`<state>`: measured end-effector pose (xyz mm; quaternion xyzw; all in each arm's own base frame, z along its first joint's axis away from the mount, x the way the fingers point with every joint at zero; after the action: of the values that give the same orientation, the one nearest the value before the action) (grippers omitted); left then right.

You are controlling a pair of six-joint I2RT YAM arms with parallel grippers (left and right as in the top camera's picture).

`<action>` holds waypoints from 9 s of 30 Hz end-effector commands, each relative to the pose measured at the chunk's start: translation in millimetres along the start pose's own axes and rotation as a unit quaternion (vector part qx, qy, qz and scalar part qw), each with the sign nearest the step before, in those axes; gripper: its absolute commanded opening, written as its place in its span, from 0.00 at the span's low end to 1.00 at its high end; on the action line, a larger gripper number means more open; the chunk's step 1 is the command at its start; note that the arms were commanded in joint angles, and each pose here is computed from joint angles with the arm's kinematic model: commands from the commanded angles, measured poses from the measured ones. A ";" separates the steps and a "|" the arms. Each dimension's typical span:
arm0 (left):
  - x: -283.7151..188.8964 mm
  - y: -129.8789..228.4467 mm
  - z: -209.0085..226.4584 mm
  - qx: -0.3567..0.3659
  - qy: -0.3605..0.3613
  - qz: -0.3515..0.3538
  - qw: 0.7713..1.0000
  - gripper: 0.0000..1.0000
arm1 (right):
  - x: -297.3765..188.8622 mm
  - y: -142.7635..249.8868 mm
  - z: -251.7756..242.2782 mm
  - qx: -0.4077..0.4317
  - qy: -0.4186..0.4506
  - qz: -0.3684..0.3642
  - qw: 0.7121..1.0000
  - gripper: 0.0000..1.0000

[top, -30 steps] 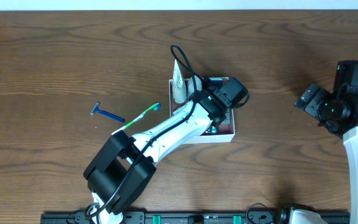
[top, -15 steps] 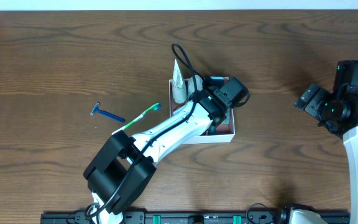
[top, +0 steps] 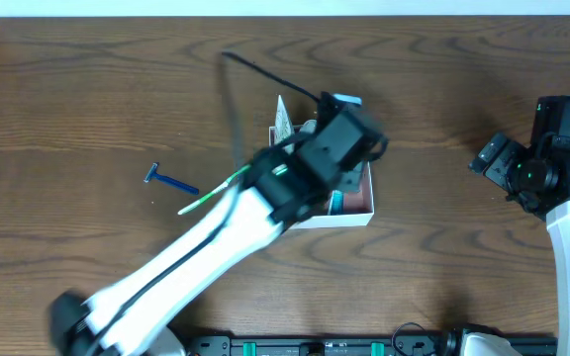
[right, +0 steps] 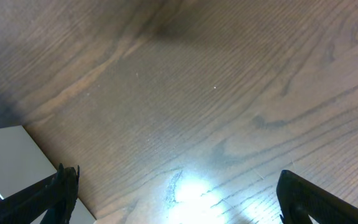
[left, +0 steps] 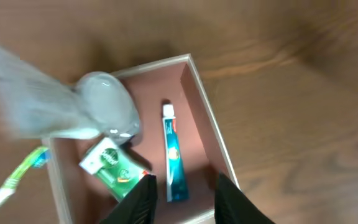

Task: Pack container
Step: 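Release the tube and withdraw the left gripper toward the toothbrush, then lower the left gripper onto the green toothbrush handle and grasp it, then carry the toothbrush into the box beside the toothpaste and release, then withdraw the left gripper from the box toward the blue razor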

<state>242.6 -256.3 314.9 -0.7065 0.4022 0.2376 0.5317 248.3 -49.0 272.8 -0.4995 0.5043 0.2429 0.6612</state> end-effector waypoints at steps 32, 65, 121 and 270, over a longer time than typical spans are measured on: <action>70.4 2.6 270.1 -0.435 -0.337 0.035 0.834 0.47 | -1.4 -2.5 -1.7 -0.001 0.001 -0.003 1.000 0.99; 122.7 17.8 296.5 -0.298 -0.235 0.205 0.902 0.47 | -1.4 -2.5 -1.7 -0.001 0.001 -0.003 1.000 0.99; 168.4 68.1 266.4 0.099 -0.148 0.298 0.938 0.11 | -1.4 -2.5 -1.7 -0.001 0.001 -0.003 1.000 0.99; 104.1 3.8 301.4 -0.474 -0.318 0.166 0.804 0.28 | -1.4 -2.5 -1.7 -0.001 0.001 -0.003 1.000 0.99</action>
<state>326.9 -7.1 145.1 -0.6808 0.1533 0.6858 0.2065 248.4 -49.0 272.9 -0.4996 0.5042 0.2428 0.6613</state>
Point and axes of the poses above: each gripper's point midway between its finger pads, its own x axis out along the fingers, its own z axis along the line the jaws close on, y = z × x, the point moved 9 cm from there along -x, back along the fingers, and after that the axes turned 15 degrees about -x, right-handed, at the moved point
